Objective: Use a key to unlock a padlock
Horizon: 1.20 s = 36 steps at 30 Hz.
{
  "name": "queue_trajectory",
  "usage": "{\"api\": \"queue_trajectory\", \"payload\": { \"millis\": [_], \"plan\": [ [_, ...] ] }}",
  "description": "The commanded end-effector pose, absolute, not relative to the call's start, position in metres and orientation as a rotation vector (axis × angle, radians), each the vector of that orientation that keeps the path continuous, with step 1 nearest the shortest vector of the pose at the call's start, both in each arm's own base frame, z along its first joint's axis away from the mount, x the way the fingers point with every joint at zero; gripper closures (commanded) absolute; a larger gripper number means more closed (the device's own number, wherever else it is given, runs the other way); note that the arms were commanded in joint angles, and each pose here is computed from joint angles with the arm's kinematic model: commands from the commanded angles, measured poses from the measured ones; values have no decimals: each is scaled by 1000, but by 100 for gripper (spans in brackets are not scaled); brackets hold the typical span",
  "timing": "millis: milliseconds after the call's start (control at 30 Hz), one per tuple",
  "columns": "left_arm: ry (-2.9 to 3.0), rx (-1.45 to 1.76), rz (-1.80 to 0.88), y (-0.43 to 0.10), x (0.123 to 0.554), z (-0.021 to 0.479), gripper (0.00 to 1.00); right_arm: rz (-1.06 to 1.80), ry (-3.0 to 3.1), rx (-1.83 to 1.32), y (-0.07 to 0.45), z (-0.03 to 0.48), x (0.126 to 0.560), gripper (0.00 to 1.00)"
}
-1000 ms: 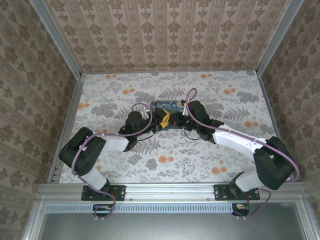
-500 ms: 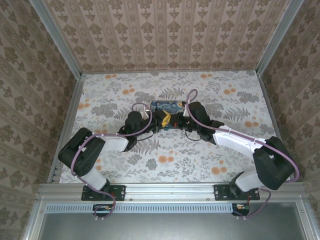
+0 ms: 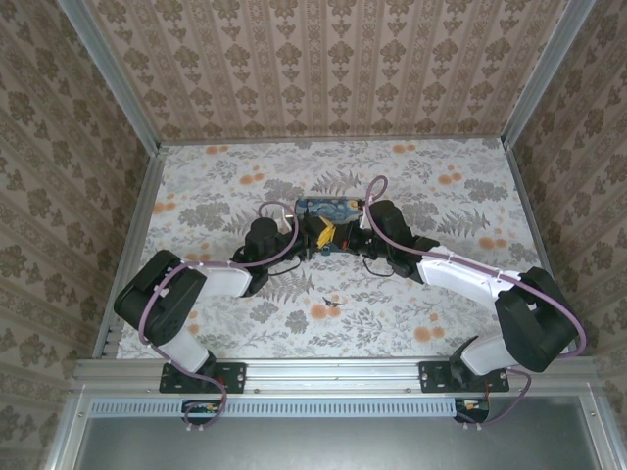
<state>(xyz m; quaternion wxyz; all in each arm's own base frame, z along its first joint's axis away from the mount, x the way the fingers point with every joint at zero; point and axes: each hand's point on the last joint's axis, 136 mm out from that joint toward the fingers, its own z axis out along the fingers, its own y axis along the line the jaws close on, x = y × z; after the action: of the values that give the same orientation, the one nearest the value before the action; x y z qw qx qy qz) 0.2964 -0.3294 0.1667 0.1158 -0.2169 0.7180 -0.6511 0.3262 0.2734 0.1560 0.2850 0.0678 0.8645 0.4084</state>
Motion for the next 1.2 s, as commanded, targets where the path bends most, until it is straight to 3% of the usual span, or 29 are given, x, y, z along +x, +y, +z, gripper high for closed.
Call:
{"api": "queue_trajectory", "payload": {
  "millis": [0, 33, 200, 333, 467, 633, 1167],
  "plan": [
    [2078, -561, -1880, -326, 295, 178, 74, 1088, 2324, 161, 271, 155, 321, 100],
    [2083, -559, -1857, -322, 296, 177, 71, 1066, 2351, 156, 269, 147, 319, 100],
    [2131, -556, -1695, -291, 301, 166, 58, 905, 2495, 49, 263, 103, 292, 60],
    [2184, -554, -1559, -263, 300, 162, 47, 770, 2595, -158, 254, 71, 264, 44],
    [2248, -520, -1395, -237, 296, 162, 36, 681, 2669, -412, 254, 51, 242, 42],
    [2256, -534, -1252, -200, 296, 165, 31, 615, 2676, -690, 270, 42, 224, 42],
    [2265, -585, -1230, -181, 292, 159, 29, 231, 2649, -1173, 284, 17, 205, 45]
  ]
}}
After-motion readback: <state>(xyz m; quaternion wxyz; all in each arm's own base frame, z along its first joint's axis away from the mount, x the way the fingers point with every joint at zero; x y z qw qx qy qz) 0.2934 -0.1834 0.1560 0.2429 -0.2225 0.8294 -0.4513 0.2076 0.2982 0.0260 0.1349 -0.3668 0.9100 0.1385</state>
